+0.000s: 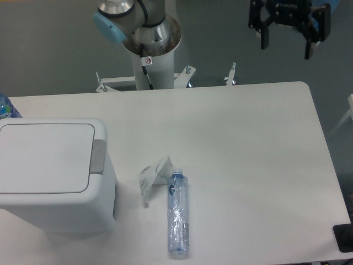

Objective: Open the trash can

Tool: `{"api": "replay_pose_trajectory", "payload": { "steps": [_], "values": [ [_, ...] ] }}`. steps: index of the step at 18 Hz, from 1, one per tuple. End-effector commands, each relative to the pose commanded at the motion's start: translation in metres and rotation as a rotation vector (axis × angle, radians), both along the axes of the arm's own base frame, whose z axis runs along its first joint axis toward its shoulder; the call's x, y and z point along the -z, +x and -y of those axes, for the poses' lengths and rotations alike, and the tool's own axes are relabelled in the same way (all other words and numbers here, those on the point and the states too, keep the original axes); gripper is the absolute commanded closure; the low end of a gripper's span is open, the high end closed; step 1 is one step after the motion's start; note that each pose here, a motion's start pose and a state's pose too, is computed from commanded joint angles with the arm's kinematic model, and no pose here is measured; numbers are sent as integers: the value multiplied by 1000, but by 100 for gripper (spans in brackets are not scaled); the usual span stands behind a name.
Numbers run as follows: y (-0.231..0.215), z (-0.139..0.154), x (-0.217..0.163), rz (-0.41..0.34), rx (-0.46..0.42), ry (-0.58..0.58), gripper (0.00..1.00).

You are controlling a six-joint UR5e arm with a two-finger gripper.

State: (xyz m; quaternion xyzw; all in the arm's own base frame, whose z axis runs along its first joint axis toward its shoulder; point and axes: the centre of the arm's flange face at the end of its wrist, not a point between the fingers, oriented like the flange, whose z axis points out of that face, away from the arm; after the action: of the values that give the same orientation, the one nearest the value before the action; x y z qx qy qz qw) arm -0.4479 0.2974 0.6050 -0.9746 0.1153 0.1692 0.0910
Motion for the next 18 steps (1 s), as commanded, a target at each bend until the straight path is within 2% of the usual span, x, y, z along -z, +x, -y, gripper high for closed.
{"api": "replay_pose_trajectory", "payload": {
  "steps": [7, 11, 18],
  "values": [
    [0, -3, 2, 2, -7, 7, 0],
    [0, -27, 8, 6, -46, 41, 0],
    [18, -76, 19, 55, -278, 166, 0]
  ]
}}
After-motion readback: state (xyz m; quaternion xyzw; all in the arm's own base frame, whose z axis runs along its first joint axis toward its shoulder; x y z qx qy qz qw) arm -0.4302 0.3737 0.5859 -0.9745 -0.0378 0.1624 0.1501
